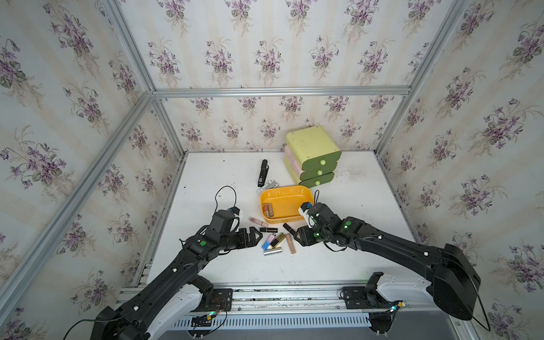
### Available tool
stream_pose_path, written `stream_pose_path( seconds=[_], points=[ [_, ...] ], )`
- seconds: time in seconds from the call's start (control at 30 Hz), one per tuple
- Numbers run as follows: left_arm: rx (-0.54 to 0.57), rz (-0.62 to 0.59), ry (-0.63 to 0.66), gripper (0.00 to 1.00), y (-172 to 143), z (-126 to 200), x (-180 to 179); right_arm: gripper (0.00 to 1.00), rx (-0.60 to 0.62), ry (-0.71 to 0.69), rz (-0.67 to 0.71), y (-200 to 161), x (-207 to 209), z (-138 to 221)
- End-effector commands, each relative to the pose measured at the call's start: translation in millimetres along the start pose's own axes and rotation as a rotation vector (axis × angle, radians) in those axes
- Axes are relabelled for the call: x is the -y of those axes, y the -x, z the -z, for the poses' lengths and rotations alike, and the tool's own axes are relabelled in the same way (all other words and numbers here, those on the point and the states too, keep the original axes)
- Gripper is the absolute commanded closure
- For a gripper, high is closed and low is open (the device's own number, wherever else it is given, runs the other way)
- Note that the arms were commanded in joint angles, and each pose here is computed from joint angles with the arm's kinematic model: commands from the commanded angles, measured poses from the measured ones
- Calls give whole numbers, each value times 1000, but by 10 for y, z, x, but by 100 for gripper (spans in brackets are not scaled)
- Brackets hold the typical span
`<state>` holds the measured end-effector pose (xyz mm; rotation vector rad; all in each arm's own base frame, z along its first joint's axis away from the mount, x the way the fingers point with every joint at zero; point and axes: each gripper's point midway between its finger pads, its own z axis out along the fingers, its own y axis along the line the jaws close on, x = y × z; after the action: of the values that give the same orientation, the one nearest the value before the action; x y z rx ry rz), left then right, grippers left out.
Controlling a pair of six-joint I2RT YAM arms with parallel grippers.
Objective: Put the lipstick into the storage box
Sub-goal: Pick up the lipstick at the center of the board.
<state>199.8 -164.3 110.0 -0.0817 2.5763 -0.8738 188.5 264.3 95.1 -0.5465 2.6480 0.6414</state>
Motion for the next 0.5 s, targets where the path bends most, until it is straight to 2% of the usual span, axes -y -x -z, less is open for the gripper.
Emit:
stream_pose_path(
  seconds=[0.0, 0.47],
  points=[
    [12, -3, 1, 0, 14, 25, 13, 41, 8, -69, -5, 3, 7, -74],
    [17, -38, -14, 0, -22, 108, 73, 50, -81, -203, 47, -216, -93, -424]
  ],
)
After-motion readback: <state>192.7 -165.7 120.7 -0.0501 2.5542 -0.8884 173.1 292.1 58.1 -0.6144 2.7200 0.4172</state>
